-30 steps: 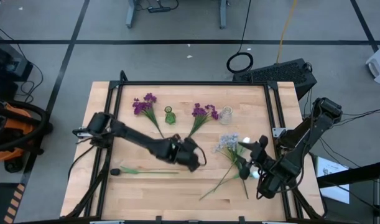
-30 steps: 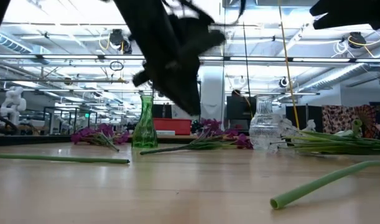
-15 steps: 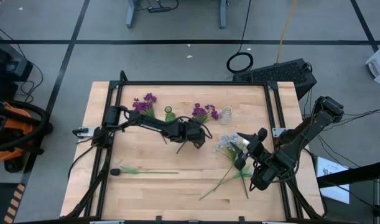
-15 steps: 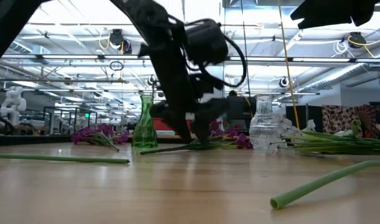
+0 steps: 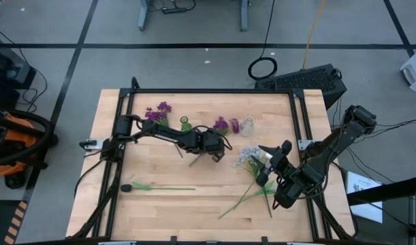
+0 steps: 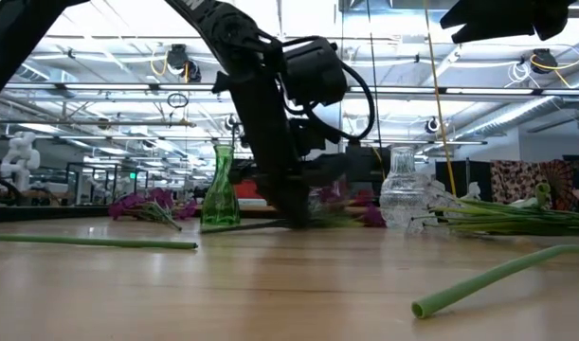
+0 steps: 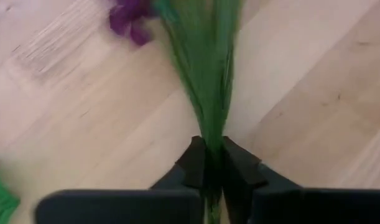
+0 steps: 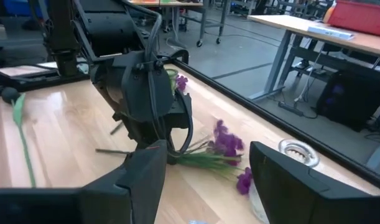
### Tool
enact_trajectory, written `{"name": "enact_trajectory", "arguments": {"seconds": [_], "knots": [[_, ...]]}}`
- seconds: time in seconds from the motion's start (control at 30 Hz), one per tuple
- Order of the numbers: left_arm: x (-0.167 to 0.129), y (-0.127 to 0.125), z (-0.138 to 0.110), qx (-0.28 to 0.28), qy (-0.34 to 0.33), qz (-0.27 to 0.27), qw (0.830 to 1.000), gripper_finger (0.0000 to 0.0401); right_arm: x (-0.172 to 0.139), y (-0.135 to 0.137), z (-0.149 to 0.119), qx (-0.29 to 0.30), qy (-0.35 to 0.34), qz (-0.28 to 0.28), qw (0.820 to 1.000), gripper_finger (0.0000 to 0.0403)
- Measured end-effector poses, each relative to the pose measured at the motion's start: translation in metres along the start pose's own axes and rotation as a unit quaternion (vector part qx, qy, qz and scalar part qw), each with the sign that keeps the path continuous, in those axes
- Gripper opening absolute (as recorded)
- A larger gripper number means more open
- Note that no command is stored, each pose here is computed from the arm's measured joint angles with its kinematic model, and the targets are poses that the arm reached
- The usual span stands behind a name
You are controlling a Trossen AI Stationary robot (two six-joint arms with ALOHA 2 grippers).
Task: Sort flowers into vase by color
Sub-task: Adjust the purple flowers
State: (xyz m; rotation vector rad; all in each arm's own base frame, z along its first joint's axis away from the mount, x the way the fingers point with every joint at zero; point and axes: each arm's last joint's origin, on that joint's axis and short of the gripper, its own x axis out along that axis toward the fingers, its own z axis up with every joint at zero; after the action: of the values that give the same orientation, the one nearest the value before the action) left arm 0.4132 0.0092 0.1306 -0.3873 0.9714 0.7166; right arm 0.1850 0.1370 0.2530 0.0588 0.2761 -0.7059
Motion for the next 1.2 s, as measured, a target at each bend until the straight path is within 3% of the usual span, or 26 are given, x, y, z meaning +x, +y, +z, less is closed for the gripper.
{"name": "enact_trajectory", "arguments": {"seconds": [0.2, 0.4, 0.63, 0.73, 0.93, 1.2], "knots": [[-0.037, -0.006, -0.003, -0.027, -0.021, 0.007, 0.999, 0.0018, -0.001, 0.004, 0.001, 0.011, 0.002, 0.011, 1.0, 0.0222], [-0.106, -0.027, -0.014, -0.024, -0.088, -0.041, 0.995, 0.0018, -0.001, 0.009, 0.002, 0.011, 0.018, 0.03, 0.999, 0.0222], [-0.195, -0.037, -0.064, -0.049, -0.195, -0.036, 0.979, 0.0018, -0.003, 0.013, 0.002, 0.023, 0.038, 0.053, 0.998, 0.0222], [-0.217, -0.04, -0.089, -0.069, -0.222, -0.045, 0.972, 0.0018, -0.005, 0.015, 0.003, 0.034, 0.035, 0.06, 0.997, 0.0222], [-0.227, -0.045, -0.127, -0.138, -0.207, -0.064, 0.966, 0.0018, -0.006, 0.022, 0.007, 0.043, 0.025, 0.076, 0.996, 0.0222], [-0.177, -0.042, -0.158, -0.193, -0.142, -0.013, 0.971, 0.002, -0.006, 0.027, 0.008, 0.038, 0.018, 0.084, 0.996, 0.0222]]}}
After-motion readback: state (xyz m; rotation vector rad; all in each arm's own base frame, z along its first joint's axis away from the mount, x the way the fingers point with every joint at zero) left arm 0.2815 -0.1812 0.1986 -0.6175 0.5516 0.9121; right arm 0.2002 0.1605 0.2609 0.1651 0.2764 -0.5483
